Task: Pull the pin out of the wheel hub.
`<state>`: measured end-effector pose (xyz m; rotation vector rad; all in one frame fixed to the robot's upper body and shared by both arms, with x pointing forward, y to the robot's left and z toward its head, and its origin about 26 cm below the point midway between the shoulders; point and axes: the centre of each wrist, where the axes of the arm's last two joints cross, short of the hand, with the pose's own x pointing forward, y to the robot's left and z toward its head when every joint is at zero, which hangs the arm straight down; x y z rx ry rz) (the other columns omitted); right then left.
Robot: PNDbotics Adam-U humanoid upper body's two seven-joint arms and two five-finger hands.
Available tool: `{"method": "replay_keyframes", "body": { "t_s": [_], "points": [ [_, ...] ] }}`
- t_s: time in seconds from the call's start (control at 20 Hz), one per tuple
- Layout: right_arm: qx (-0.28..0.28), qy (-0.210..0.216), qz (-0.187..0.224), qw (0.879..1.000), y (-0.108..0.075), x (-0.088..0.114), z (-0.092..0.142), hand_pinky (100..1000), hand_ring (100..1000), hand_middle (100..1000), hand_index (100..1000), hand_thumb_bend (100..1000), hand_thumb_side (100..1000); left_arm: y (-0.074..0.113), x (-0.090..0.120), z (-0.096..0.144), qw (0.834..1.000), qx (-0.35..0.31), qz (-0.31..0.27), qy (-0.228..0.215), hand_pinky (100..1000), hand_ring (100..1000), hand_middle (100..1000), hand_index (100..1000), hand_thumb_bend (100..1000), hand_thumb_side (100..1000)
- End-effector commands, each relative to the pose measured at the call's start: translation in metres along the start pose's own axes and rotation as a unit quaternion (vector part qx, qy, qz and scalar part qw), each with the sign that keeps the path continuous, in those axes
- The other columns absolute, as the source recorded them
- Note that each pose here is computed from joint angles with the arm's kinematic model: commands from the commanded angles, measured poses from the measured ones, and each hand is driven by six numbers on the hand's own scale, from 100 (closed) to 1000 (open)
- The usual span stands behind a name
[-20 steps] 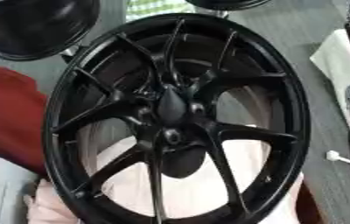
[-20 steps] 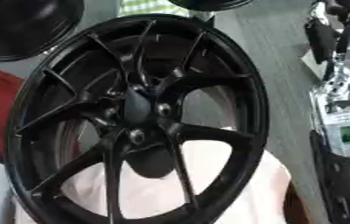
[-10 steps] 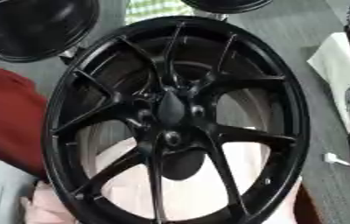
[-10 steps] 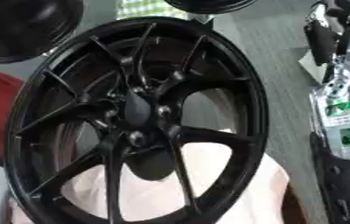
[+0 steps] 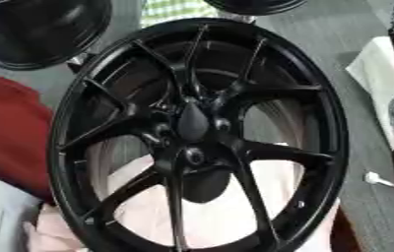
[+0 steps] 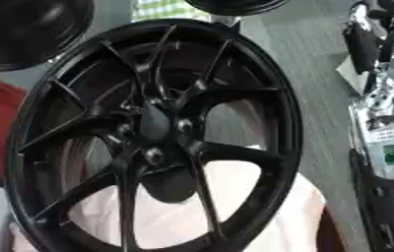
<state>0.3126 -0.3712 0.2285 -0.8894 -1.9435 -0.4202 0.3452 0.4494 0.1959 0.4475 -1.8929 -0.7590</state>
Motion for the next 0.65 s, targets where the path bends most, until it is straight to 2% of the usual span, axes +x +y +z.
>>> {"method": "replay_keyframes", "body": {
  "t_s": [0.05, 0.25, 0.45, 0.5, 0.55, 0.65],
  "points": [
    [-0.001, -0.022, -0.002, 1.000, -0.004, 0.011, -0.003, 873, 956, 745, 847, 100, 543, -0.005, 0.026, -0.009, 0.998, 0.007, 0.024, -0.054, 673, 648, 568, 773, 100, 739],
    [-0.002, -0.023, -0.007, 1.000, -0.002, 0.012, -0.003, 872, 956, 745, 847, 100, 542, -0.036, 0.054, -0.017, 0.988, 0.026, 0.094, -0.115, 659, 630, 556, 767, 100, 704],
    [-0.001, -0.025, -0.012, 1.000, -0.001, 0.014, -0.002, 872, 955, 745, 846, 100, 541, -0.068, 0.077, -0.016, 0.975, 0.018, 0.158, -0.153, 655, 626, 553, 766, 100, 722],
    [-0.001, -0.025, -0.013, 1.000, 0.000, 0.014, -0.002, 872, 955, 745, 846, 100, 546, -0.076, 0.080, -0.015, 0.971, 0.016, 0.176, -0.159, 653, 624, 552, 766, 100, 689],
    [-0.001, -0.026, -0.015, 1.000, 0.000, 0.015, -0.002, 872, 955, 744, 846, 100, 541, -0.083, 0.083, -0.013, 0.967, 0.015, 0.194, -0.162, 652, 623, 552, 766, 100, 743],
    [-0.002, -0.028, -0.018, 0.999, 0.000, 0.016, -0.001, 872, 954, 744, 846, 100, 541, -0.096, 0.085, -0.011, 0.959, 0.015, 0.231, -0.162, 652, 623, 554, 768, 100, 770]
  ]
}}
